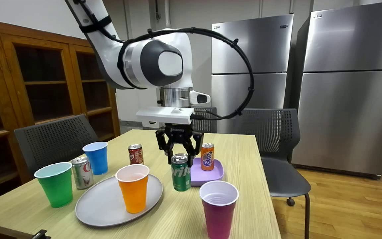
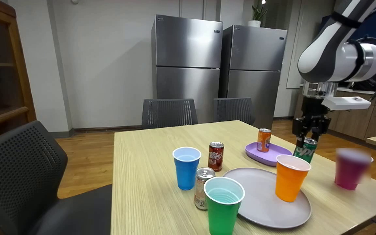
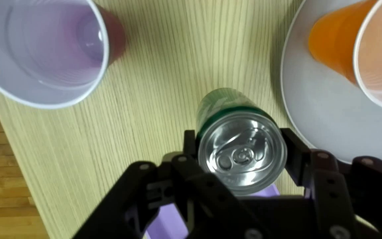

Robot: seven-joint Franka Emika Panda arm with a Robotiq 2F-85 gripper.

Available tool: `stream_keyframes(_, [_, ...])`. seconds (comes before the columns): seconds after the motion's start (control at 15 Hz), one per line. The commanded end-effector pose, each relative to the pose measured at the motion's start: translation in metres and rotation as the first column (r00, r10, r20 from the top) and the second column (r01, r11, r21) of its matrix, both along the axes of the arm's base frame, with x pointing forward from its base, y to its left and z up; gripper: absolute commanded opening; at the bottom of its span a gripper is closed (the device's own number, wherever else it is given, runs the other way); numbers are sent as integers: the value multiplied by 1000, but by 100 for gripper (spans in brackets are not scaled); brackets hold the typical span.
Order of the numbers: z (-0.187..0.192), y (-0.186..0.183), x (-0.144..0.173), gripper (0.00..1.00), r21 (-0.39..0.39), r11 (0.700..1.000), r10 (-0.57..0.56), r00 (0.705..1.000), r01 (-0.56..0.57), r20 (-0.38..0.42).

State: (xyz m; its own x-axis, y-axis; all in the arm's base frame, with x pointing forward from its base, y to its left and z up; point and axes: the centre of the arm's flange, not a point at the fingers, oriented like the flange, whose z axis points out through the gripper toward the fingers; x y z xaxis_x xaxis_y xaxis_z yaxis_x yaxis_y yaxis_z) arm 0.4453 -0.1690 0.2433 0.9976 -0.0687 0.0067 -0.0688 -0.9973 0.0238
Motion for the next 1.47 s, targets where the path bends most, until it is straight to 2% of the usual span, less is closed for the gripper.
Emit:
stream_keyframes(0.0, [11,-8,39,38,15,1000,18,1000,-19,22])
stream_keyframes(0.8, [-15,-2,132,38,25,999,30,998,-31,58])
stream_keyframes(1.4, [-33,6,175,38,31,998,53,998,-55,43])
